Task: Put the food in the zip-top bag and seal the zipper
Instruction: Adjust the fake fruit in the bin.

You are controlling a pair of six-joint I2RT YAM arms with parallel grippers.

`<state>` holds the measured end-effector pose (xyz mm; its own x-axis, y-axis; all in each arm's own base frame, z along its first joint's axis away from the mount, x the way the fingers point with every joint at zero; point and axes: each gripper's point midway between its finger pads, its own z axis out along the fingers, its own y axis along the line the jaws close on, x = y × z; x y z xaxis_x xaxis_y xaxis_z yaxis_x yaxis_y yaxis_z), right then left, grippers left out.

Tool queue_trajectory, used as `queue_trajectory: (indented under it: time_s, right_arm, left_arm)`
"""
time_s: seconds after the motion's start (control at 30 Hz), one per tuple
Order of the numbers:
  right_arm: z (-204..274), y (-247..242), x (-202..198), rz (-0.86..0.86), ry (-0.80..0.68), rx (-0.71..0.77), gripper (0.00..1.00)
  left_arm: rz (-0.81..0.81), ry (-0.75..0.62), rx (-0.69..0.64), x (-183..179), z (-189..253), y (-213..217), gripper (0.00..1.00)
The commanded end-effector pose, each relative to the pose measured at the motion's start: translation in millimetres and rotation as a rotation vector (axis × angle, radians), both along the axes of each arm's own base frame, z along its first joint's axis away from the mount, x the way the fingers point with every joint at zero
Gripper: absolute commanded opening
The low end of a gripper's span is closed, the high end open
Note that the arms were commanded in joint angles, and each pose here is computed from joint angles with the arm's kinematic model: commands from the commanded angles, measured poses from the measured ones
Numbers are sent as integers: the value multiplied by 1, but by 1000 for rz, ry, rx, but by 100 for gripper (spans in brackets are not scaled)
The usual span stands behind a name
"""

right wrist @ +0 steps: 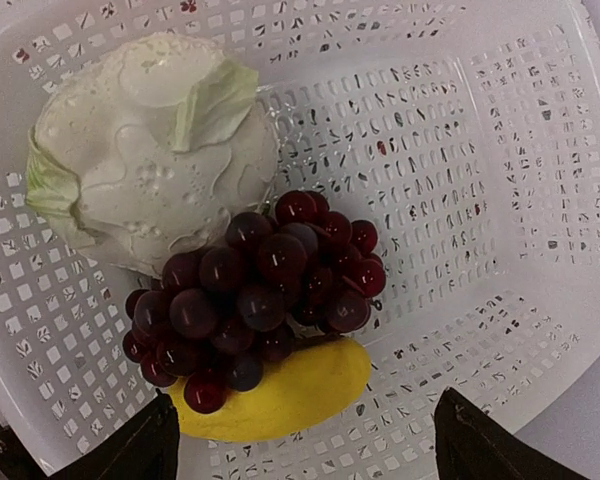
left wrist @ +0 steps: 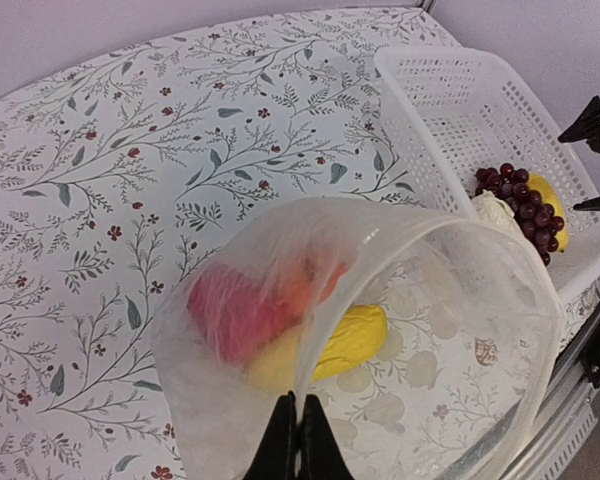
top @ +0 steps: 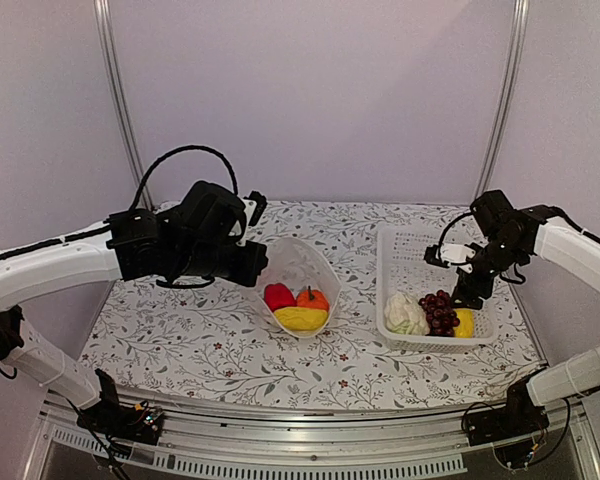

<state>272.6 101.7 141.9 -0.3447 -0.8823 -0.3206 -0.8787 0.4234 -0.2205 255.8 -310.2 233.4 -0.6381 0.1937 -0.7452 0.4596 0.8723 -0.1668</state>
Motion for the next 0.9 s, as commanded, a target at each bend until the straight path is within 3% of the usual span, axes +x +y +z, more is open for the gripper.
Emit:
queue_trajectory:
  time_s: [0.0, 0.37, 0.67, 0.87]
  right_arm:
    - [-24, -15, -9, 8, 75, -92, 91]
    - [-63, -37, -18, 42, 173, -248, 99]
    - [-80, -53, 1, 46, 95, -356, 99]
    - [-75, -52, 36, 3, -24, -373, 99]
  left_arm:
    - [8, -6, -16, 2, 3, 6, 0]
    - [12, -9, -9, 2, 1, 8, 0]
    - [12, -6, -7, 2, -2, 8, 0]
    - [7, -2, -10, 2, -2, 5, 0]
